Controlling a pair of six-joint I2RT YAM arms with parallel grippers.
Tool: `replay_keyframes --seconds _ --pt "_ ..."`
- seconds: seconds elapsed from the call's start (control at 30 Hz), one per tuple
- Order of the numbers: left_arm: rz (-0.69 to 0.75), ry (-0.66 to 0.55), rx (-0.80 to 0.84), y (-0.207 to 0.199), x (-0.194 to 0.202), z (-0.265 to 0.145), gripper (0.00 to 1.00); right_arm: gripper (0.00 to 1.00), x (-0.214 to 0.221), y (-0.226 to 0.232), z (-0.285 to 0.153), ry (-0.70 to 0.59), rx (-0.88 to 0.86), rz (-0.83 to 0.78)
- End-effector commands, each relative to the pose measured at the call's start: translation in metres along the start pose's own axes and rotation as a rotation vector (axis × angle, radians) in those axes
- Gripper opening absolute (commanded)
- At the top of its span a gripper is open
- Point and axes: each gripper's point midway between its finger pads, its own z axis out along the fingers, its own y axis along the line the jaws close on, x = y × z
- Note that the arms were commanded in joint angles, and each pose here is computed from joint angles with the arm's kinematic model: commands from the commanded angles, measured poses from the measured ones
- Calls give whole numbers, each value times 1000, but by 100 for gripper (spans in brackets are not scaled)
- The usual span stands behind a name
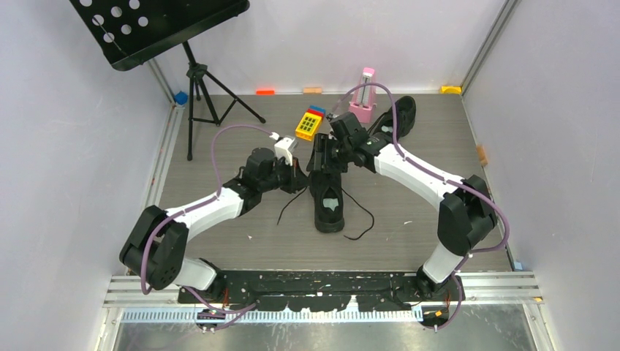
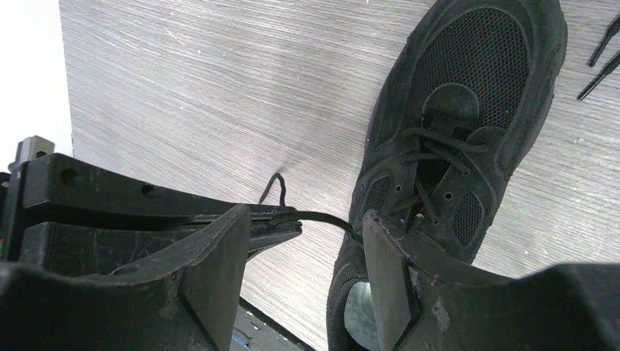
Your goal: Tie the shoes
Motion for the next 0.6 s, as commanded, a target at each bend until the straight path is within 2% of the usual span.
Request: replay_keyframes --seconds 0.0,0.2,0.37,0.57 --pt "30 -71 55 -15 -25 2 0 62 -22 9 -4 -65 -10 -29" --pt "29 -79 66 -18 -26 4 0 52 -24 9 0 -60 -7 -33" --pt "22 -87 65 -18 -27 7 0 31 -23 13 0 -52 -24 -26" --pt "10 -100 64 -18 -30 9 0 15 -22 14 -3 -50 -28 -14"
